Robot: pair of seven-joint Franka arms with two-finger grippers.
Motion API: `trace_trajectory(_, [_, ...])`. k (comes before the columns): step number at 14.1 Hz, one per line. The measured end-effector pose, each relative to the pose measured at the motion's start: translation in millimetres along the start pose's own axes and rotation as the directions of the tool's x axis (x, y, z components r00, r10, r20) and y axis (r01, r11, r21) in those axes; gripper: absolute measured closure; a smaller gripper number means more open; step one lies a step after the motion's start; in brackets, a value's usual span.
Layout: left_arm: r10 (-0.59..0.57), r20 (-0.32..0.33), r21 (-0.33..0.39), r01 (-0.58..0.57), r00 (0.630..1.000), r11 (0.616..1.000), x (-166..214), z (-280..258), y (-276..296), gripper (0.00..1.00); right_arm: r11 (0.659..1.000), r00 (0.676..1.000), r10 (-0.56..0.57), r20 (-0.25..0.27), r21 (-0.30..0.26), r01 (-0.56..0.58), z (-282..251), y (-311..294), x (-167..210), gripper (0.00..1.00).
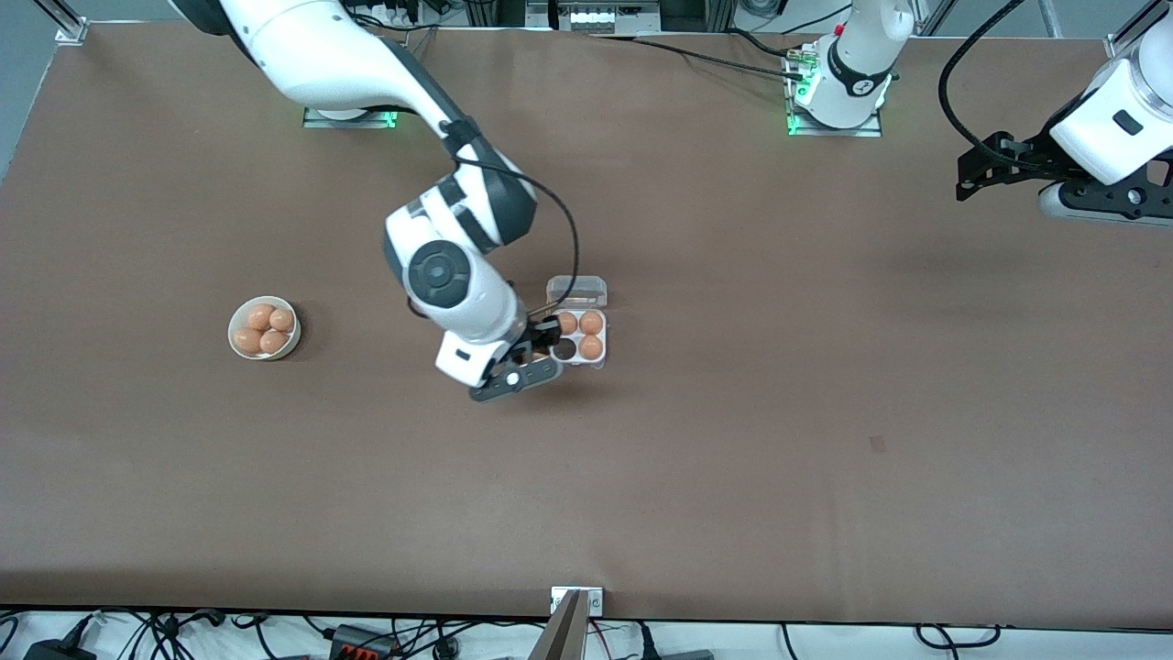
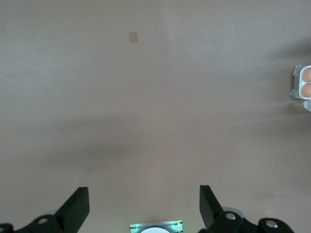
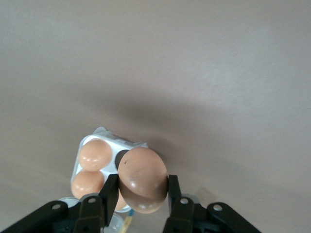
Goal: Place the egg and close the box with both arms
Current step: 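Carry the egg with the right gripper over the carton's empty slot, then lower the egg into the empty slot and open the right gripper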
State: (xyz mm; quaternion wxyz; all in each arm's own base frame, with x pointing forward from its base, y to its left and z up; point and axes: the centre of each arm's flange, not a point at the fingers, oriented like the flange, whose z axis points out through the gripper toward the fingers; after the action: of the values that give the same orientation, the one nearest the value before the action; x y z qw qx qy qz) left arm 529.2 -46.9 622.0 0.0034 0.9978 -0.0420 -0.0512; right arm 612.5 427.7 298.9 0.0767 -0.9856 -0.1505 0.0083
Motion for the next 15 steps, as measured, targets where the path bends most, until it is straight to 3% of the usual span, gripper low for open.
trace_trajectory(9, [0.000,0.000,0.000,0.000,1.000,1.000,0,0,0,0.00,0.999,0.997,0.030,0.068,-0.019,-0.029,60,-23,-15,0.54])
trace_trajectory(15, [0.000,0.000,0.000,0.000,1.000,1.000,0,0,0,0.00,0.998,0.995,0.068,0.066,-0.021,-0.066,71,-34,-18,0.54])
